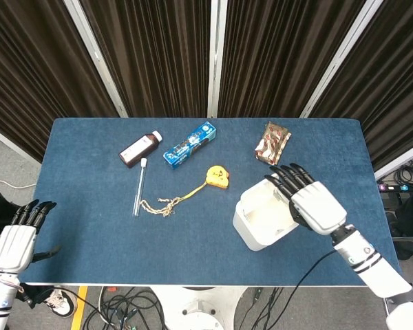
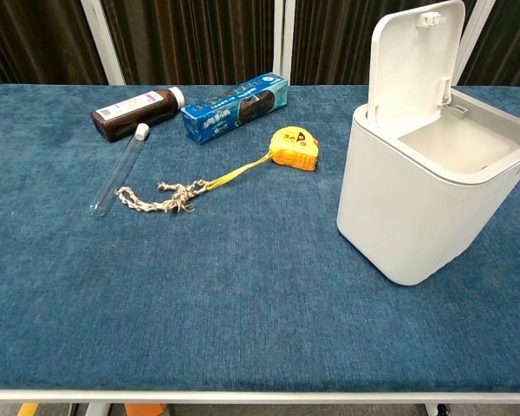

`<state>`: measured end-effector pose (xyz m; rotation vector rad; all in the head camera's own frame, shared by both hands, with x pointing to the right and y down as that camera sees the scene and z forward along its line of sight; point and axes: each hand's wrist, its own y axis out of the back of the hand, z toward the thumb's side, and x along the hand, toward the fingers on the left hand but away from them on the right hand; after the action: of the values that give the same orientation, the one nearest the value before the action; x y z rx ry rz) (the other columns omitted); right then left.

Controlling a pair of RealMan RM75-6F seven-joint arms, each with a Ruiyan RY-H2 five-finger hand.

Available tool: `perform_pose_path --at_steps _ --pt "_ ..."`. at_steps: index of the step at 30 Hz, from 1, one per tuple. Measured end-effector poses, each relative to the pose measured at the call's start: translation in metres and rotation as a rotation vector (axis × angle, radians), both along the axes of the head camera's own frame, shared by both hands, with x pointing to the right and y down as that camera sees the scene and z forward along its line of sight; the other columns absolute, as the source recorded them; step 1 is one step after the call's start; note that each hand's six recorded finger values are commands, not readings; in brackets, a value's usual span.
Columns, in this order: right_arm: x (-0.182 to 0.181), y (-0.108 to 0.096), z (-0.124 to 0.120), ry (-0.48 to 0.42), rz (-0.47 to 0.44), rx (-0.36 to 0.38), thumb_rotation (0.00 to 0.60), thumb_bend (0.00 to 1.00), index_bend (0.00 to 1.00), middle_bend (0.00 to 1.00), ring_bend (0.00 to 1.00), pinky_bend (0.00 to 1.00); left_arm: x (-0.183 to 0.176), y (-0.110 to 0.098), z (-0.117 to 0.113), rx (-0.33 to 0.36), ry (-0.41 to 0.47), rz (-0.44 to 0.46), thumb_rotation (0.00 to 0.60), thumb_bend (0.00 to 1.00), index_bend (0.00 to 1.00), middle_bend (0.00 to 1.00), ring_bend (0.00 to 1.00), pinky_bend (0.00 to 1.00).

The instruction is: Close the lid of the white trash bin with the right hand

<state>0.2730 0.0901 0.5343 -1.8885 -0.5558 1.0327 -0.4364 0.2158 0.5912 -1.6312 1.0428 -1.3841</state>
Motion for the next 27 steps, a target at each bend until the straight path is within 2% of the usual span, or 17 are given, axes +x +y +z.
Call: perform_pose_path --at_steps 6,18,25,27 --pt "-0.025 -0.011 -0.004 0.022 -0.047 -0.046 0.600 0.91 0.00 0.00 0.00 0.00 -0.001 0.000 0.000 0.004 0.001 -0.008 0.600 0.00 0.15 0.14 0.06 0.14" --pt "-0.029 -0.010 0.006 0.061 -0.051 -0.108 0.600 0.93 0.00 0.03 0.00 0.00 -0.003 0.000 0.000 0.000 0.004 -0.008 0.600 0.00 0.15 0.14 0.06 0.14" --pt "-0.029 -0.008 0.008 0.065 -0.052 -0.117 0.600 0.96 0.00 0.11 0.00 0.00 -0.002 0.000 0.000 -0.001 0.004 -0.007 0.600 0.00 0.15 0.14 0.06 0.14" --pt "-0.028 -0.007 0.007 0.066 -0.050 -0.116 0.600 0.96 0.00 0.15 0.03 0.04 -0.003 0.000 0.000 0.000 0.004 -0.008 0.600 0.00 0.15 0.14 0.06 0.14"
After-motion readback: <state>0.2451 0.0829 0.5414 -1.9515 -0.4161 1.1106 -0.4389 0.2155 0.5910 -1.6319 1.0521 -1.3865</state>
